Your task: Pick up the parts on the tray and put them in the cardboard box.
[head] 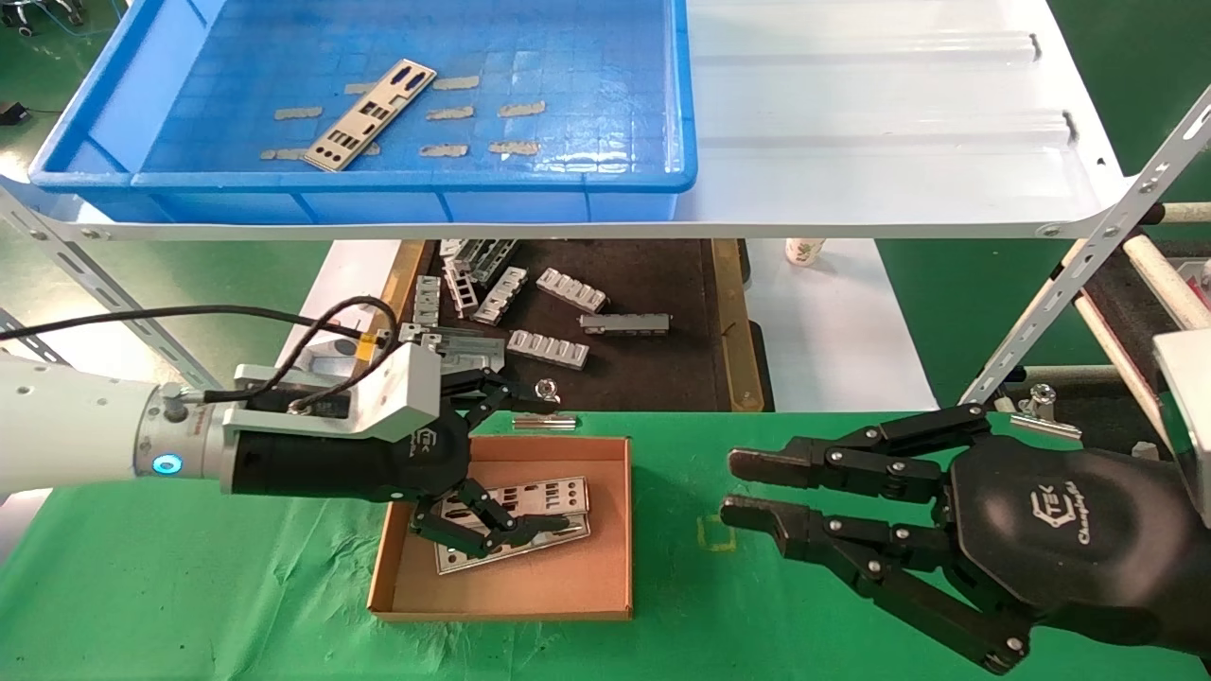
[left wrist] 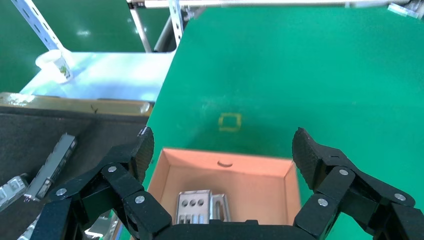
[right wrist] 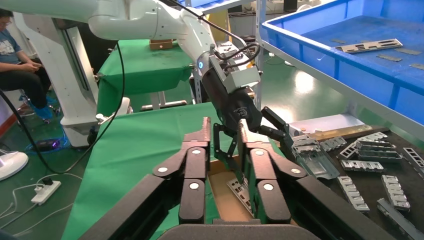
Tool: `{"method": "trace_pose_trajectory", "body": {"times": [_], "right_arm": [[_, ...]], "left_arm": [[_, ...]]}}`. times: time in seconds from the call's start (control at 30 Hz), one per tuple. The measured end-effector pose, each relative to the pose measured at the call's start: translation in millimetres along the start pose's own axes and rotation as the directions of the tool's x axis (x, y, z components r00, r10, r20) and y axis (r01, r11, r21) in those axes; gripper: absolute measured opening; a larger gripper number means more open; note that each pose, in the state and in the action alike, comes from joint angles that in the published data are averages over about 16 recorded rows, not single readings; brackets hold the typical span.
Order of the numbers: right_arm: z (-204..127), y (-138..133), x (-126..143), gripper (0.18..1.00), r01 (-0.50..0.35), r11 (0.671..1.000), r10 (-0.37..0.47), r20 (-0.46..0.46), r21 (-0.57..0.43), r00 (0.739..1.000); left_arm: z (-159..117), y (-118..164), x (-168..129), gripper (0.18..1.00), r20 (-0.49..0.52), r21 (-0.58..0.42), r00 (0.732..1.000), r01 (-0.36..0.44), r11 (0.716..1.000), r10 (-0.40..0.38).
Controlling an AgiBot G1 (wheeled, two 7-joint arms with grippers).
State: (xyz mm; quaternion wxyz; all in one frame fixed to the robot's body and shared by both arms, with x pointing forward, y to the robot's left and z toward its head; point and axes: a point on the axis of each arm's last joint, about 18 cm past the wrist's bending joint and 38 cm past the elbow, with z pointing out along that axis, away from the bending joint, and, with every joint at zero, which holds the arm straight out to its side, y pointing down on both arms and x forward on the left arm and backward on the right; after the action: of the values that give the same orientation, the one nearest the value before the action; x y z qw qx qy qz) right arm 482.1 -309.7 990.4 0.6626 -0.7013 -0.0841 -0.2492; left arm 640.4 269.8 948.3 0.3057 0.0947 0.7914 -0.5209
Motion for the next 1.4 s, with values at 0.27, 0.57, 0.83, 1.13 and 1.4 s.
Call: {"method": "trace_pose_trajectory", "body": {"times": [0.27, 0.57, 0.83, 1.13, 1.4], "right_arm": [[0, 0, 0, 0.393, 0.0, 1.0, 0.0, 0.0, 0.0, 1.0], [0, 0, 0, 0.596, 0.0, 1.0, 0.0, 0.0, 0.0, 1.0], [0, 0, 0, 0.784, 0.0, 1.0, 0.0, 0.0, 0.0, 1.0], [0, 0, 0, 0.918, 0.0, 1.0, 0.0, 0.0, 0.0, 1.0], [0, 0, 0, 0.982, 0.0, 1.0, 0.0, 0.0, 0.0, 1.0]], "left_arm": [[-13, -12, 12, 1.001, 0.014, 0.096, 0.999, 0.044, 0.994, -0.046], [-33, -28, 28, 1.001, 0.02, 0.186, 0.996, 0.079, 0.979, -0.084], [-53, -46, 45, 1.001, 0.014, 0.248, 0.994, 0.099, 0.964, -0.106], [-77, -69, 68, 1.001, -0.005, 0.295, 0.993, 0.113, 0.949, -0.117], [-95, -89, 90, 1.001, -0.031, 0.314, 0.993, 0.119, 0.942, -0.116]]}}
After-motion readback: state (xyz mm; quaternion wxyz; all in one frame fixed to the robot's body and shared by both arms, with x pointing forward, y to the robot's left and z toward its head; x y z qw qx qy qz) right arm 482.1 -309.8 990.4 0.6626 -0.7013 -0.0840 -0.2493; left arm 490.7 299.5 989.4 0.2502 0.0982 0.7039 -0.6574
